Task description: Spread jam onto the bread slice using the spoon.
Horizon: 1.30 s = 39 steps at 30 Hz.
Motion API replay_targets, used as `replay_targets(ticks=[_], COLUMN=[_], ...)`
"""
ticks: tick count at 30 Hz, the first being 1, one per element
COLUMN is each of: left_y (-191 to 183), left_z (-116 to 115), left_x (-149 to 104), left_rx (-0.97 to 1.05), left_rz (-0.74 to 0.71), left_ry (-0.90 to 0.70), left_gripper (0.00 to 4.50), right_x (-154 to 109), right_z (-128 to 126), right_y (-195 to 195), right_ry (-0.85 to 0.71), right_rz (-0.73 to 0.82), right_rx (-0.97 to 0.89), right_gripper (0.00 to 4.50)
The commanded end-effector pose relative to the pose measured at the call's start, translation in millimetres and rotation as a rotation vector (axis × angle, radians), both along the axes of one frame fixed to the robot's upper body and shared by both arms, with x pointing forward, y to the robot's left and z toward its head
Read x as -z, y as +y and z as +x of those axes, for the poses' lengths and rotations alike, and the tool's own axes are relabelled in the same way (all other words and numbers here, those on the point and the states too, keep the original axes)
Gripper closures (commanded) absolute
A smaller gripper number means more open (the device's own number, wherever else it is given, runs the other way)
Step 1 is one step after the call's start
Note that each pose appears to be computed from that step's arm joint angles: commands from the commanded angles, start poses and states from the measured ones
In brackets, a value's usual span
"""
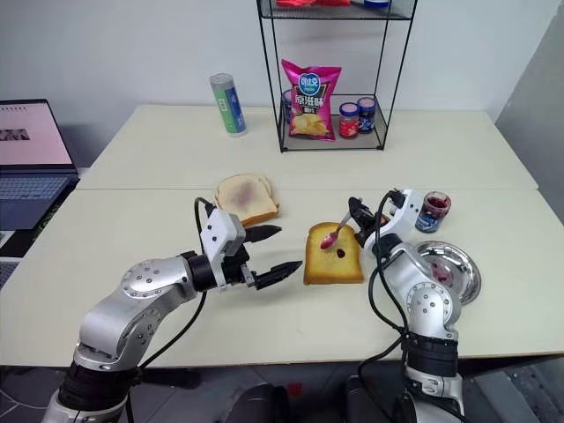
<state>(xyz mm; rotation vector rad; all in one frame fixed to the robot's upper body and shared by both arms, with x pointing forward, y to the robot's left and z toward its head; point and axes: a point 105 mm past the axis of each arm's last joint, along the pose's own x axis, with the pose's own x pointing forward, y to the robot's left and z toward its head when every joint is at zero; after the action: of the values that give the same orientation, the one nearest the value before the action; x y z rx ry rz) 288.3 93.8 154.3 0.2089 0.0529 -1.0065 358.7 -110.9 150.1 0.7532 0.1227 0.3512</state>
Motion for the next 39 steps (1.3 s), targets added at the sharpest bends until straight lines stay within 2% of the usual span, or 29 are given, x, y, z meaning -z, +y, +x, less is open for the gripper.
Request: replay_targets(ticks=[1,12,16,20,25,30,39], left_y=[-7.6,-10.9,-11.2,-11.5,-11.2,-9.6,-9.8], left_z=[0.5,2.4,2.6,2.6,3.2,3.5,2.1], left_x=[-11.2,-12.1,-12.1,-12.5,-13.0,-12.8,-11.3], left_rx=[0.032,0.051,0.053,0.051,0.047,0.042,0.044], left_rz=[-0.013,-0.013,-0.014,-0.016,-0.016,-0.017,-0.018], left_ry=[-0.053,-0.058,-0.059,-0.061,-0.064,-0.064,-0.058], left_gripper=[0.0,0.0,0.0,0.0,0.0,0.0,0.0], right_x=[7.6,45.5,48.1,37.9,8.4,-23.7,-28.7], right_z=[-3.2,-15.7,-16.6,-14.0,-5.7,-2.8,-22.4], right_y=[-19.1,-27.3,-23.9,-14.6,-3.1,-13.0,-31.9], right_ry=[0.01,0.094,0.098,0.067,-0.009,-0.086,-0.089], right_rz=[0.025,0.012,0.037,0.066,0.12,0.121,0.108], right_rx=[0.069,0.098,0.091,0.057,0.012,-0.008,-0.05], right_gripper=[4.49,4.49,4.49,4.49,4.49,4.49,4.49])
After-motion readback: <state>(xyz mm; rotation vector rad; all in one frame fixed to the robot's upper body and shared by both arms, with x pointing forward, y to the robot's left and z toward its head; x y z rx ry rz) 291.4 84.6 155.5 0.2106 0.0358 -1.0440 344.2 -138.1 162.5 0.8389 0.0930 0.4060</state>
